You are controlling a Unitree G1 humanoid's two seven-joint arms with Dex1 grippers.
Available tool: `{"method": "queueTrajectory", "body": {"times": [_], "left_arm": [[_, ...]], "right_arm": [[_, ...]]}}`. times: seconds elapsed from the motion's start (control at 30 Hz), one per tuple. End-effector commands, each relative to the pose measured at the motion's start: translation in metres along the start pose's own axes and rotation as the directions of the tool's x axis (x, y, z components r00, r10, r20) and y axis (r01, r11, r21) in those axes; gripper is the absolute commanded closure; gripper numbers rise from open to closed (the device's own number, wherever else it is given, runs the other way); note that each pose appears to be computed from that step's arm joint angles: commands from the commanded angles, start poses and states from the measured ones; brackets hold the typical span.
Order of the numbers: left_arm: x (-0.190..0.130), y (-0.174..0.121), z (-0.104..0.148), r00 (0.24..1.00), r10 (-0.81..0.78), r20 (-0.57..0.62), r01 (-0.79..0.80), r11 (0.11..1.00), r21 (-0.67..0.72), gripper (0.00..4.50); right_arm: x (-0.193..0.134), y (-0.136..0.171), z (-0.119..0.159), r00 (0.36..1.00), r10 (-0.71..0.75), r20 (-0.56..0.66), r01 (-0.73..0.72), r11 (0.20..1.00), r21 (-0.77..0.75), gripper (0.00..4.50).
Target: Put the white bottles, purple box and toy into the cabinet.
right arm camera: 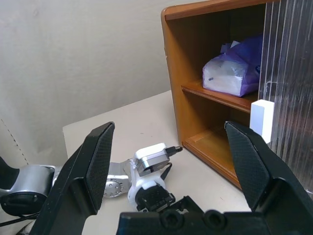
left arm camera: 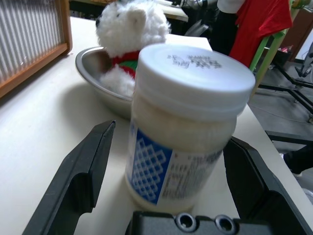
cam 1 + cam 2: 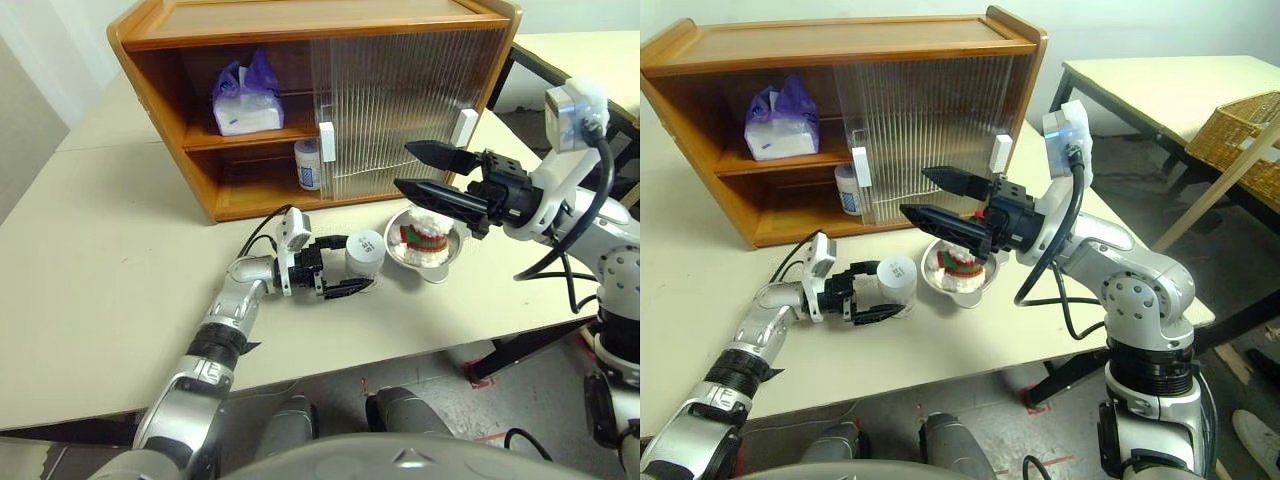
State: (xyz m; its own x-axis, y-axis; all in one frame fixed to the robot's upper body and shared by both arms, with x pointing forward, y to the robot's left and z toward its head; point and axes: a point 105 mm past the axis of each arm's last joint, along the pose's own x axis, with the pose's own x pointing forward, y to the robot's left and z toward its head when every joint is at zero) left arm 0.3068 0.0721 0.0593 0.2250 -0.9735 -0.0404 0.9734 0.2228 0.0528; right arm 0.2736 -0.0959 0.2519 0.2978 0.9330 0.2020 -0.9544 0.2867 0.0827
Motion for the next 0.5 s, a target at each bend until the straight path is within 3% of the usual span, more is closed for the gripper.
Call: {"method": "queueTrajectory", "body": {"times": [0.03,0.17,0.27,0.33,0.5], "left_arm": [[0.003,-0.001,-0.005,1.000,-0.009,-0.015,0.009,1.000,-0.005,0.03],[0.002,0.000,-0.004,1.000,-0.001,-0.009,0.001,1.000,-0.008,0.03],[0.000,0.003,-0.004,1.000,0.023,-0.006,-0.023,1.000,-0.006,0.62],[-0.003,0.006,-0.003,0.999,0.049,0.001,-0.049,0.999,-0.006,1.32],[-0.019,0.014,0.002,0.989,0.143,0.024,-0.143,0.990,-0.006,1.42]], "right_arm": [[-0.003,0.002,0.002,1.000,-0.007,-0.004,0.007,1.000,-0.009,0.00],[-0.002,0.002,0.002,1.000,-0.007,-0.003,0.007,1.000,-0.009,0.00],[-0.002,0.001,0.002,1.000,-0.005,-0.002,0.005,1.000,-0.008,0.00],[-0.002,0.001,0.002,1.000,-0.004,-0.002,0.004,1.000,-0.008,0.00],[0.000,0.001,0.001,1.000,0.002,0.000,-0.002,1.000,-0.004,0.00]]}}
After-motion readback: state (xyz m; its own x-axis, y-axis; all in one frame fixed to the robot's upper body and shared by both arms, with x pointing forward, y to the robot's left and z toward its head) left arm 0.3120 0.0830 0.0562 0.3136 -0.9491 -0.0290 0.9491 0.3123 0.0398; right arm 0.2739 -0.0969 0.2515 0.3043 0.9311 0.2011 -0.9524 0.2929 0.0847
